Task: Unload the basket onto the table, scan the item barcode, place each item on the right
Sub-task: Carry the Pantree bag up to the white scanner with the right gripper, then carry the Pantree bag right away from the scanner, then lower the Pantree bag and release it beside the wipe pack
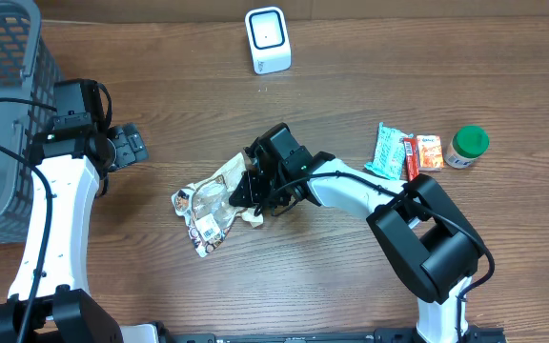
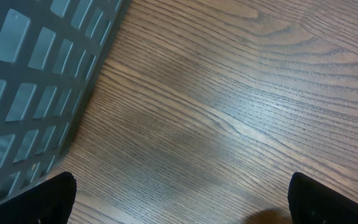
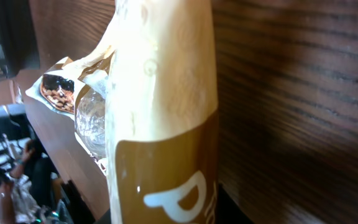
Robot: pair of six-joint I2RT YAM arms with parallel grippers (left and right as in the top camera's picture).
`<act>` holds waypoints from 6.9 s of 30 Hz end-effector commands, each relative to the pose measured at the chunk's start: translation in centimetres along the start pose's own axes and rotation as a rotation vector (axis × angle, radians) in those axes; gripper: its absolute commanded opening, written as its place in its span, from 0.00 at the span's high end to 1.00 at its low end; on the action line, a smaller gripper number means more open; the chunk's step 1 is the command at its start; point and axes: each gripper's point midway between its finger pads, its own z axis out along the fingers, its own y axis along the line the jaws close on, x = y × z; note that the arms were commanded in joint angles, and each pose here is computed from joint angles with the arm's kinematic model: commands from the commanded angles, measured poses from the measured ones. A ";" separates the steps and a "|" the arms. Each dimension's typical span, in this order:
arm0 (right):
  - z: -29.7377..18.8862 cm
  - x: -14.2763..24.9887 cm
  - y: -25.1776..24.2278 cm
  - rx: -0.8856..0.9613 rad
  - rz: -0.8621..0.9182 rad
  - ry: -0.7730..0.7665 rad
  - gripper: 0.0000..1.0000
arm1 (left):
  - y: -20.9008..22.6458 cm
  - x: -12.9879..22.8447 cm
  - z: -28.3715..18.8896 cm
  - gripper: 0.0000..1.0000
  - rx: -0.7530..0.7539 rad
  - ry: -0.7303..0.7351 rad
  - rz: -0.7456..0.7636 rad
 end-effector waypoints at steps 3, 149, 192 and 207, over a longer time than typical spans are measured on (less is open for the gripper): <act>-6.7 -3.9 6.6 -0.062 -0.377 -0.160 0.96 | -0.1 -0.5 -0.3 0.00 0.004 -0.011 0.013; -22.8 -2.2 -9.1 0.832 -0.200 0.051 0.00 | -0.1 -0.5 -0.3 0.00 0.004 -0.012 0.013; -23.1 -2.6 -8.5 0.825 -0.214 0.019 0.00 | -0.1 -0.5 -0.3 0.00 0.004 -0.011 0.014; -29.7 -1.8 -2.7 0.773 -0.293 -0.222 0.00 | -0.1 -0.5 -0.3 0.00 0.004 -0.011 0.014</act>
